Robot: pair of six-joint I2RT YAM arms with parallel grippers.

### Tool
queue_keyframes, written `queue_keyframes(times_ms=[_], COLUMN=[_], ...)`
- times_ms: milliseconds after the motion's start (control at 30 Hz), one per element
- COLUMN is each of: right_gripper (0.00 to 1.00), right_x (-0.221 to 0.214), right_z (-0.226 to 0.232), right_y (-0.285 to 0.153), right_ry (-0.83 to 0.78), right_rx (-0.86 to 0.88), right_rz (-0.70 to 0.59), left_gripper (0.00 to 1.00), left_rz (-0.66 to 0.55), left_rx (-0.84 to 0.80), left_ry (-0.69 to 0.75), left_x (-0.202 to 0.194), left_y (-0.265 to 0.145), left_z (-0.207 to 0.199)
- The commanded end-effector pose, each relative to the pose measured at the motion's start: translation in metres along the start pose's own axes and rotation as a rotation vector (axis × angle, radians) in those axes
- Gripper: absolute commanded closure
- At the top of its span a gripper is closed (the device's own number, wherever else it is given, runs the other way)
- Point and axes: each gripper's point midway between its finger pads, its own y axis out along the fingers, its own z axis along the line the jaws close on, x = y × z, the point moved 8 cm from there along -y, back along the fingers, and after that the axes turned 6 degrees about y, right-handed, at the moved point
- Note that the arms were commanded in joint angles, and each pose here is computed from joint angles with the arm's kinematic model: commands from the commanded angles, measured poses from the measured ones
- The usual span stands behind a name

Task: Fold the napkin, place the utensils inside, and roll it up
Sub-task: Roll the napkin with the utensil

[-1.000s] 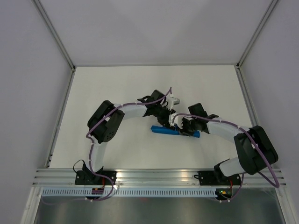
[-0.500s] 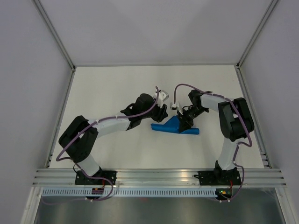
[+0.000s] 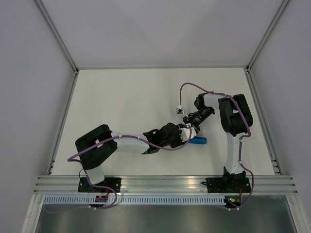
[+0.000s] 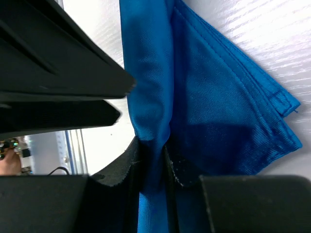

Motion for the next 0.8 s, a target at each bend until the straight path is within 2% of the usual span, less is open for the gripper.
queue_keyframes(times_ms=[0, 433, 533, 567, 700, 767], right_gripper=[0.85, 0.85, 0.86, 0.85, 0.83, 0.74], right_x=[-0.018, -0.014, -0.011, -0.012, -0.009, -0.005], right_z=[-0.035, -0.042, -0.044, -0.044, -0.044, -0.043], right_y=[0.007, 0.007, 0.007, 0.006, 0.004, 0.000], right_ry=[-0.063, -0.032, -0.031, -0.027, -0.027, -0.033], right_rx=[-0.074, -0.045, -0.042, -0.039, -0.036, -0.037], right_rz=[0.126, 0.127, 0.127, 0.128, 0.125, 0.119], left_gripper=[0.44, 0.44, 0.52, 0.61, 0.75, 0.81], left_rz=[-0.008, 0.067, 0.093, 0.098, 0.144, 0.145], left_rx=[0.007, -0.034, -0.059, -0.075, -0.147, -0.183], left_ry=[0.145, 0.266, 0.273, 0.275, 0.266, 0.252], left_x=[0.009, -0.019, -0.027, -0.029, -0.042, -0.043], left_y=[0.011, 0.028, 0.030, 0.031, 0.031, 0.032], left_z=[-0.003, -0.027, -0.031, -0.033, -0.043, -0.047])
